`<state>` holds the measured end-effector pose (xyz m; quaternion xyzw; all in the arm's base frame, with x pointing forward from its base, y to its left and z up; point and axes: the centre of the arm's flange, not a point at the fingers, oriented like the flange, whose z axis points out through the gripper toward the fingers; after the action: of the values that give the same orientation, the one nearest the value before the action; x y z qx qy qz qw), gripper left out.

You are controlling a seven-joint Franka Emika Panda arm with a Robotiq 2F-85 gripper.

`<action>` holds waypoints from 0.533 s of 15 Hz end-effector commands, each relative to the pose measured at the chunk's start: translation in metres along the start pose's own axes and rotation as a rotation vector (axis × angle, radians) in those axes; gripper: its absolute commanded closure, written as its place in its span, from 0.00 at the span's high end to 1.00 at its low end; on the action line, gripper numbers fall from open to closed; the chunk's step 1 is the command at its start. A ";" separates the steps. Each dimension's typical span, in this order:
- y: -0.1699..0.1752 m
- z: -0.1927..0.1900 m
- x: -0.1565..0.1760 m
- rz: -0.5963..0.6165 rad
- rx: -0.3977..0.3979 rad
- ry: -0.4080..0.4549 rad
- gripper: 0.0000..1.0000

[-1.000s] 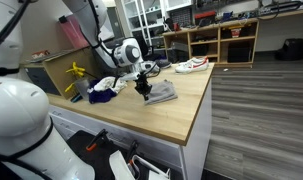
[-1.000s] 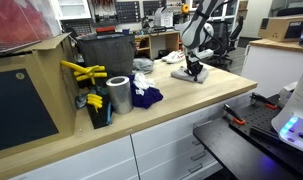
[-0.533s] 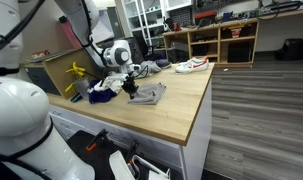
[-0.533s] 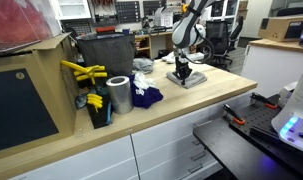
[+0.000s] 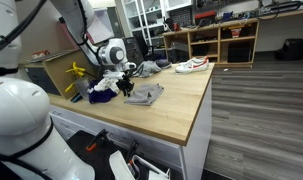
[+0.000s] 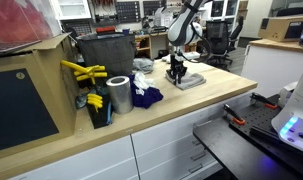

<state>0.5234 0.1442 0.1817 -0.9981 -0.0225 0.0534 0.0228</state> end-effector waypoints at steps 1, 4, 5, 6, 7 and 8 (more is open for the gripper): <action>0.009 -0.040 -0.009 -0.046 -0.061 0.024 0.62; 0.017 -0.065 -0.006 -0.056 -0.075 0.044 0.86; 0.019 -0.071 -0.005 -0.058 -0.067 0.049 0.93; 0.021 -0.076 -0.004 -0.057 -0.063 0.049 1.00; 0.024 -0.081 -0.003 -0.060 -0.049 0.049 1.00; 0.028 -0.087 -0.003 -0.065 -0.039 0.050 1.00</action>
<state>0.5343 0.1243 0.2447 -0.9988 -0.0438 0.0230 -0.0055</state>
